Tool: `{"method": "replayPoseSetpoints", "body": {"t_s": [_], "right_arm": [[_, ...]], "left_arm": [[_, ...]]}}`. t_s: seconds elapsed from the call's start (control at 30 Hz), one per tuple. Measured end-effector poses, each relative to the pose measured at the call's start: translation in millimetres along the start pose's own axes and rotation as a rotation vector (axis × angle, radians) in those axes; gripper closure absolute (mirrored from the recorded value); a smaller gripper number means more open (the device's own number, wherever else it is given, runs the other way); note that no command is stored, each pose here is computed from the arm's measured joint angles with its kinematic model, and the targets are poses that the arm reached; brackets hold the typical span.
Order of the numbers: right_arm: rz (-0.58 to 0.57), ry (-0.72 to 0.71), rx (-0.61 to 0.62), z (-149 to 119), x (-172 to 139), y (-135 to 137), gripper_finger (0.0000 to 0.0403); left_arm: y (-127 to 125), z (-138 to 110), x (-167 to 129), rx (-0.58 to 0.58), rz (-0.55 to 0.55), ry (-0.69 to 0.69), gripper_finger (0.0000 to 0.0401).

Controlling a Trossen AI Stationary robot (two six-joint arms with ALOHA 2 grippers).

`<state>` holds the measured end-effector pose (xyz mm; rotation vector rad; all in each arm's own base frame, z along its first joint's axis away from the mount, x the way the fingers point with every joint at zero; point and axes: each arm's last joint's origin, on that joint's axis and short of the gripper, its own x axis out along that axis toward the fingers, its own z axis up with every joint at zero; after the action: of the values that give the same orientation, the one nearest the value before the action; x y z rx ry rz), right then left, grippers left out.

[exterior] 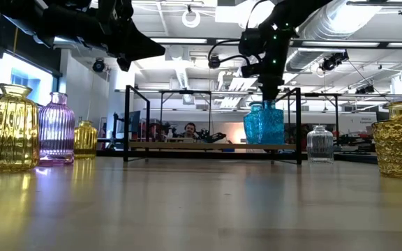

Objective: Sort vases onto shelf
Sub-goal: Adjust the blue vases on the shelf

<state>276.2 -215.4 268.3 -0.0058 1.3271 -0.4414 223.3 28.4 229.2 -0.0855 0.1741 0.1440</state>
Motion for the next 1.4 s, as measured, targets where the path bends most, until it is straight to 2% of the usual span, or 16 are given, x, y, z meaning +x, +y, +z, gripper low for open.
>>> {"method": "replayPoseSetpoints", "body": {"t_s": [0.67, 0.83, 1.0, 1.1, 1.2, 1.4], "right_arm": [[0.043, -0.030, 0.015, 2, 0, 2, 0.0403], [0.044, -0.053, 0.018, 7, -9, -1, 0.0402], [0.025, -0.117, 0.017, 17, -28, -7, 0.0402], [-0.025, -0.155, 0.035, 20, -37, -18, 0.0402], [-0.081, -0.149, 0.072, 17, -37, -32, 0.0402], [-0.090, -0.120, 0.118, 8, -26, -51, 0.0402]], "left_arm": [[0, 0, 0, -0.001, 0.000, 0.000, 0.0401], [0, 0, 0, -0.001, 0.000, 0.000, 0.0401], [0, 0, 0, -0.001, 0.000, 0.002, 0.0401], [0, 0, 0, -0.001, 0.000, 0.002, 0.0401], [0, 0, 0, 0.000, 0.000, 0.003, 0.0401], [0, 0, 0, 0.000, 0.000, 0.005, 0.0401]]}}
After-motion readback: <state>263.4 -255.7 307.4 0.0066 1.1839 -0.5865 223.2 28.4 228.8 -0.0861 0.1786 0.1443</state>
